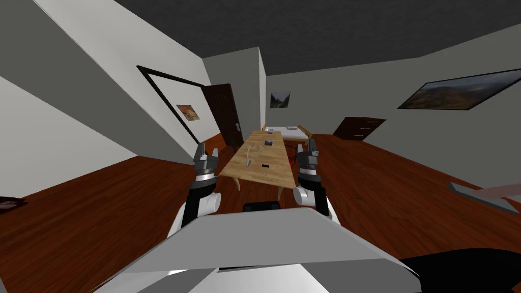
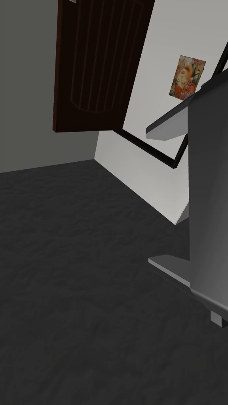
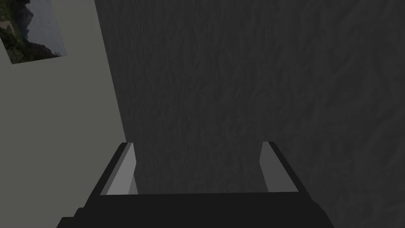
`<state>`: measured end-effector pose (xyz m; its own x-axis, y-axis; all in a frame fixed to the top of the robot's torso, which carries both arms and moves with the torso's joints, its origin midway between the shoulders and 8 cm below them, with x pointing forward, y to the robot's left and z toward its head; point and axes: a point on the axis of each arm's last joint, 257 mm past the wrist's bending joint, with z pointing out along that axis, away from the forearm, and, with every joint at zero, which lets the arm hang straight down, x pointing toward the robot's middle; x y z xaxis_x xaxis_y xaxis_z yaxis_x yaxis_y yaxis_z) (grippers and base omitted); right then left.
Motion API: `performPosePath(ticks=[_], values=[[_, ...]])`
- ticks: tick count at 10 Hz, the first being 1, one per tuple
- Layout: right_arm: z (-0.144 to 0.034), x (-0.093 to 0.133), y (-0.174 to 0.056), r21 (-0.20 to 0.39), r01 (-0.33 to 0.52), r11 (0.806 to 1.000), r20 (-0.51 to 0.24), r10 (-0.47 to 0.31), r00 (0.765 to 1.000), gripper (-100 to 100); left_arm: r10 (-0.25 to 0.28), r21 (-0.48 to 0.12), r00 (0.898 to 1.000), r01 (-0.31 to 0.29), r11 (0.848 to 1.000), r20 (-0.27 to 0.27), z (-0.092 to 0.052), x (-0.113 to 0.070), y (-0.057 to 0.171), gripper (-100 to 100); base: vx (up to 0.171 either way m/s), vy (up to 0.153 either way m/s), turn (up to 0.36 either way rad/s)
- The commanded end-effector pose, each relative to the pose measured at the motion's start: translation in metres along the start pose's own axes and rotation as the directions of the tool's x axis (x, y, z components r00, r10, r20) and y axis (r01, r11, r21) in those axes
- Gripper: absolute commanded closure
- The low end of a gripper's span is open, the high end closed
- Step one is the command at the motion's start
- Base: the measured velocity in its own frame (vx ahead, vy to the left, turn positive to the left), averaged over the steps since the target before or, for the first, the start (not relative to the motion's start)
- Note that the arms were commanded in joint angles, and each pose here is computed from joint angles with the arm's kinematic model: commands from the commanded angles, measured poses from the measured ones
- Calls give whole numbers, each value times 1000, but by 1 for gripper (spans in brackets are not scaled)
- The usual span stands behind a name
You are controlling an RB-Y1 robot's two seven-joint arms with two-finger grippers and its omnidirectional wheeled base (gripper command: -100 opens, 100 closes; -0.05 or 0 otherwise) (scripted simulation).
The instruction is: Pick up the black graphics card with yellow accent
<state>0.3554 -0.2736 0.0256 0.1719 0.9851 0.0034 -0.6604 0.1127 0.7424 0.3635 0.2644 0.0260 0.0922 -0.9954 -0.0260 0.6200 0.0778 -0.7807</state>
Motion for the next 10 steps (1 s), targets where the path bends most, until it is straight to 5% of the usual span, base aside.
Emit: performPosePath(ticks=[1, 10], values=[[-3, 2, -5, 8, 21, 1000, -38, -20, 999, -100, 0, 0, 1000, 0, 1000, 0, 0, 0, 0, 0, -33, -4, 42], [-54, -2, -75, 120, 184, 976, -269, -146, 952, -100, 0, 0, 1000, 0, 1000, 0, 0, 0, 0, 0, -119, 6, 98]])
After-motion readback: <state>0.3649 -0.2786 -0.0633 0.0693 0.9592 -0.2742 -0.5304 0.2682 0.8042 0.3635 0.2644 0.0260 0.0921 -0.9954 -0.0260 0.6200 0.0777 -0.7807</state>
